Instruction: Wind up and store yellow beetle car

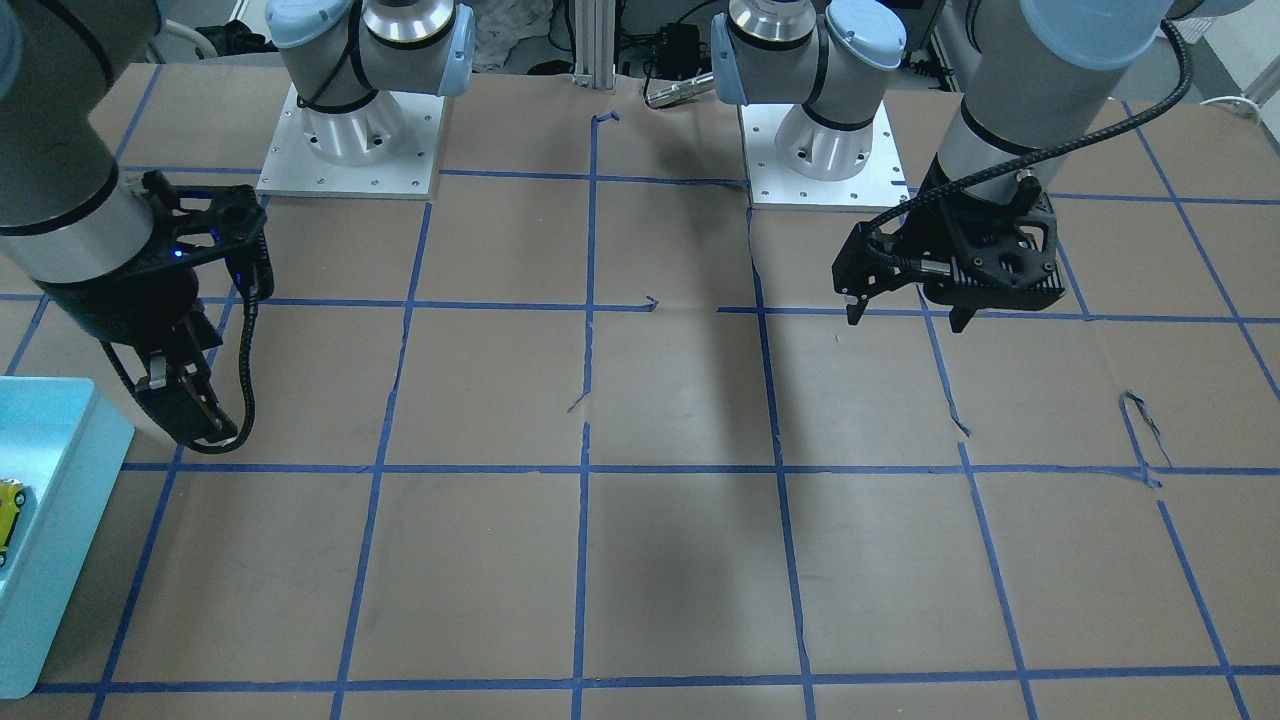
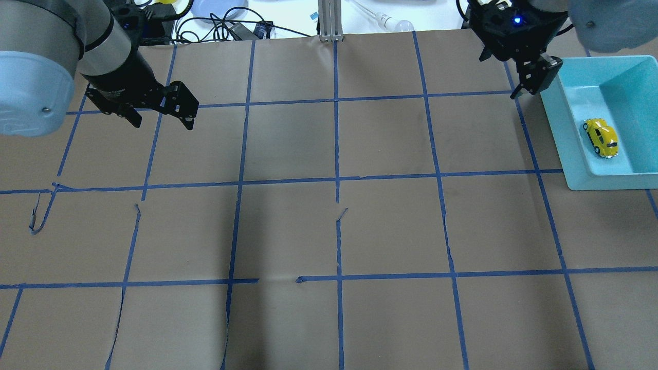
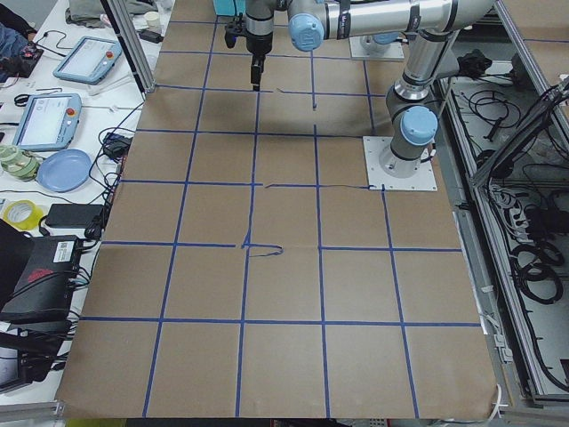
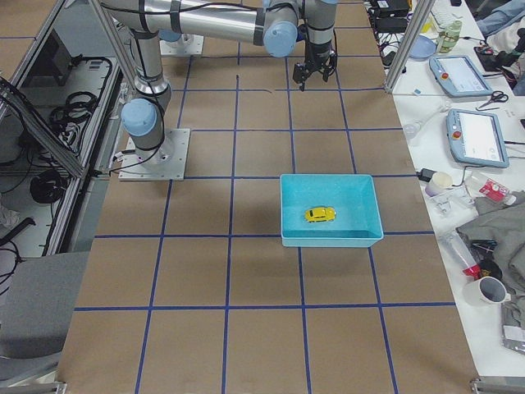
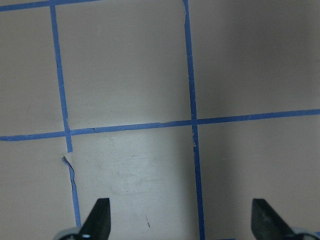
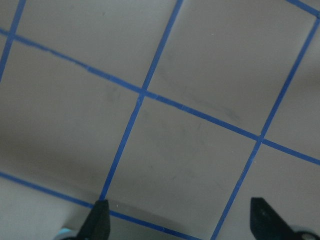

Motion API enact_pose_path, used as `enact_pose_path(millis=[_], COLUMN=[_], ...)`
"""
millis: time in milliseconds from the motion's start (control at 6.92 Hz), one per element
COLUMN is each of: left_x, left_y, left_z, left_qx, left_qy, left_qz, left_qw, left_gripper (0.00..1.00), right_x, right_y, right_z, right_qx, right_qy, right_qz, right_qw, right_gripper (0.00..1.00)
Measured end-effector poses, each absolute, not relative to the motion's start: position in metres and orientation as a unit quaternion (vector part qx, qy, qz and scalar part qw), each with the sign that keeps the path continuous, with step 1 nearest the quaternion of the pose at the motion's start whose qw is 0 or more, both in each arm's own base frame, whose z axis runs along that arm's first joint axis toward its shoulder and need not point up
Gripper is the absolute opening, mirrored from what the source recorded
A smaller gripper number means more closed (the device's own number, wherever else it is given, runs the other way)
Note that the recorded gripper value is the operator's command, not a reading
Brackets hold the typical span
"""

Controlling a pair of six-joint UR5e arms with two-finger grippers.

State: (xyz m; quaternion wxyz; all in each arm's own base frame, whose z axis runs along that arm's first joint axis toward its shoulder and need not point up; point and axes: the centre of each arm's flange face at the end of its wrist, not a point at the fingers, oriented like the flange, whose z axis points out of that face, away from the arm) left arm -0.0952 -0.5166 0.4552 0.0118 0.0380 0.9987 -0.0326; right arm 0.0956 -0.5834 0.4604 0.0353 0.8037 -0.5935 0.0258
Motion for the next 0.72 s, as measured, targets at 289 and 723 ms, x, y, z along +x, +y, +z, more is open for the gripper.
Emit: enact_pose_path(millis=[289,723], left_x=[-0.094,-0.092], left_y=[-0.517,-0.518], left_z=[0.455,0.454], left_qx=[0.037,0.036], left_qy=[0.999,0.999], left_qz=[-0.033,-0.035], left_qw=[0.011,0.011], left_gripper=[1.00,1.00], right_x=[0.116,0.119], right_y=[-0.571,-0.566], right_z=[0.483,0.507], right_qx=[0.674,0.419], right_qy=[-0.736,-0.904], right_qz=[0.048,0.075], right_qw=[0.042,0.038], right_gripper=[1.00,1.00])
